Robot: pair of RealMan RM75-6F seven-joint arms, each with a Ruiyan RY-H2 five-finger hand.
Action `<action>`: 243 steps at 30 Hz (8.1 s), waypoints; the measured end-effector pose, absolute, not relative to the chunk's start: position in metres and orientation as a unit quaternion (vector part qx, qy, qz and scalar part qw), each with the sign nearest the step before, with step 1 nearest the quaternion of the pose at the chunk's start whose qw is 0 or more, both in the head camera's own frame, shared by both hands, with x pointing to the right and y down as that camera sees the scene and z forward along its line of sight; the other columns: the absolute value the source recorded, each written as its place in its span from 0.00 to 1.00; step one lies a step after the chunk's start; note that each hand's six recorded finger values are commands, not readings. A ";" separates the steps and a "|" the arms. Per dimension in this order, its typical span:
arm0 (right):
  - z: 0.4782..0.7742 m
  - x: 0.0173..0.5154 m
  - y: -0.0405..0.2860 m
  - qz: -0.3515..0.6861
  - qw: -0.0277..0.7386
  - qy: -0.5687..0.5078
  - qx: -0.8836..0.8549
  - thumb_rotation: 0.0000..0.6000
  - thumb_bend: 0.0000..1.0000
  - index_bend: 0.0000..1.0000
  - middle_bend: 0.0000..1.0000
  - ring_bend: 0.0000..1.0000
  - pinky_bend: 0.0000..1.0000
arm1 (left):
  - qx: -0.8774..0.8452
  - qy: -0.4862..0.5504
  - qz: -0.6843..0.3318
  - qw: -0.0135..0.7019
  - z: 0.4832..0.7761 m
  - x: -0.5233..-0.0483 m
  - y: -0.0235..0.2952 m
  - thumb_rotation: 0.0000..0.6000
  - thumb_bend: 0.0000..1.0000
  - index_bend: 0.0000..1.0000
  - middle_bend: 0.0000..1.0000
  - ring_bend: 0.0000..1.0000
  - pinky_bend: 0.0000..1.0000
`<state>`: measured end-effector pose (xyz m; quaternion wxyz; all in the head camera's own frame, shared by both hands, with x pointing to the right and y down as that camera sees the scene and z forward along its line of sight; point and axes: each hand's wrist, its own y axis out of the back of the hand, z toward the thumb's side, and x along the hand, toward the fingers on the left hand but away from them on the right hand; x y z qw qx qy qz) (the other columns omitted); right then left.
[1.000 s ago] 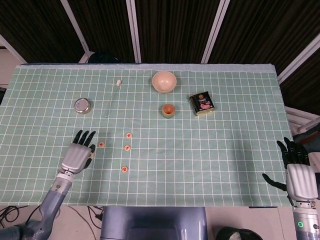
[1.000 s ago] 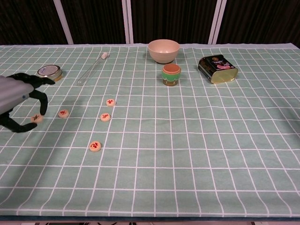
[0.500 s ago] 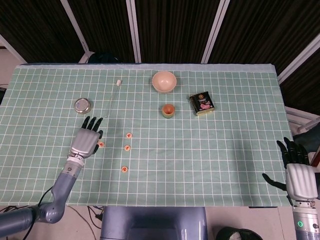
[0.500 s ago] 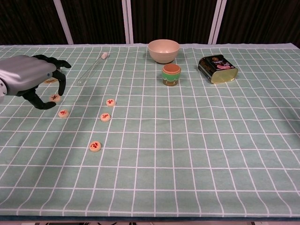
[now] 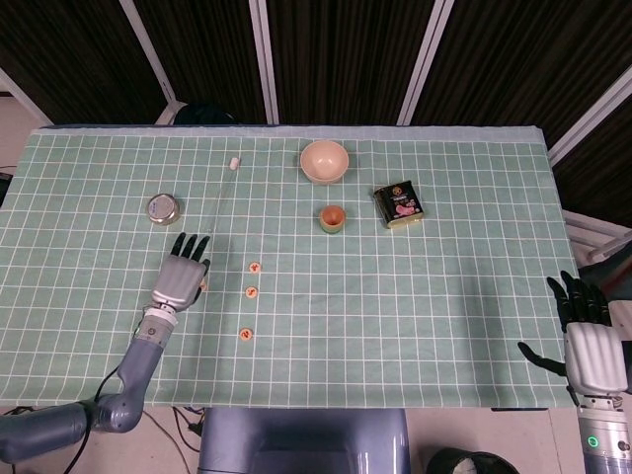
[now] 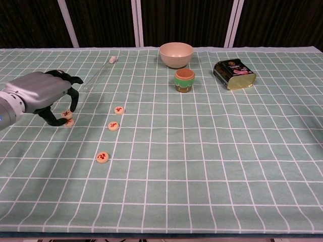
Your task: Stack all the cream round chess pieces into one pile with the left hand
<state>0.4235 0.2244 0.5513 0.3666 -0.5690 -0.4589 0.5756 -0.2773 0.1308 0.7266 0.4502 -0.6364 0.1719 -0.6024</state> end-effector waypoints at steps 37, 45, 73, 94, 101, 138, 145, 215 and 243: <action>0.551 0.425 0.224 0.578 0.367 -0.460 -0.565 1.00 0.23 0.09 0.01 0.00 0.00 | -0.625 0.147 -0.610 0.464 0.731 -0.275 0.140 1.00 0.32 0.44 0.04 0.00 0.00; 0.551 0.425 0.224 0.580 0.366 -0.463 -0.561 1.00 0.23 0.09 0.01 0.00 0.00 | -0.623 0.146 -0.611 0.466 0.730 -0.274 0.141 1.00 0.32 0.44 0.04 0.00 0.00; 0.551 0.426 0.223 0.580 0.366 -0.465 -0.561 1.00 0.23 0.09 0.01 0.00 0.00 | -0.658 0.150 -0.550 0.492 0.702 -0.215 0.149 1.00 0.32 0.43 0.03 0.00 0.00; 0.552 0.427 0.223 0.582 0.361 -0.467 -0.560 1.00 0.23 0.09 0.01 0.00 0.00 | -0.656 0.131 -0.559 0.490 0.730 -0.184 0.147 1.00 0.32 0.44 0.04 0.00 0.00; 0.551 0.428 0.223 0.582 0.360 -0.468 -0.559 1.00 0.23 0.09 0.01 0.00 0.00 | -0.657 0.129 -0.557 0.492 0.732 -0.180 0.149 1.00 0.32 0.46 0.04 0.00 0.00; 0.551 0.427 0.223 0.582 0.360 -0.468 -0.559 1.00 0.23 0.09 0.01 0.00 0.00 | -0.625 0.176 -0.583 0.489 0.696 -0.258 0.122 1.00 0.33 0.50 0.04 0.00 0.00; 0.552 0.426 0.224 0.583 0.361 -0.466 -0.559 1.00 0.23 0.09 0.01 0.00 0.00 | -0.613 0.182 -0.602 0.478 0.696 -0.295 0.119 1.00 0.33 0.50 0.04 0.00 0.00; 0.552 0.427 0.223 0.583 0.362 -0.466 -0.558 1.00 0.23 0.09 0.01 0.00 0.00 | -0.617 0.148 -0.597 0.491 0.718 -0.283 0.138 1.00 0.33 0.41 0.04 0.00 0.00; 0.553 0.430 0.222 0.583 0.351 -0.471 -0.561 1.00 0.23 0.09 0.01 0.00 0.00 | -0.654 0.182 -0.582 0.448 0.708 -0.200 0.095 1.00 0.19 0.35 0.04 0.00 0.00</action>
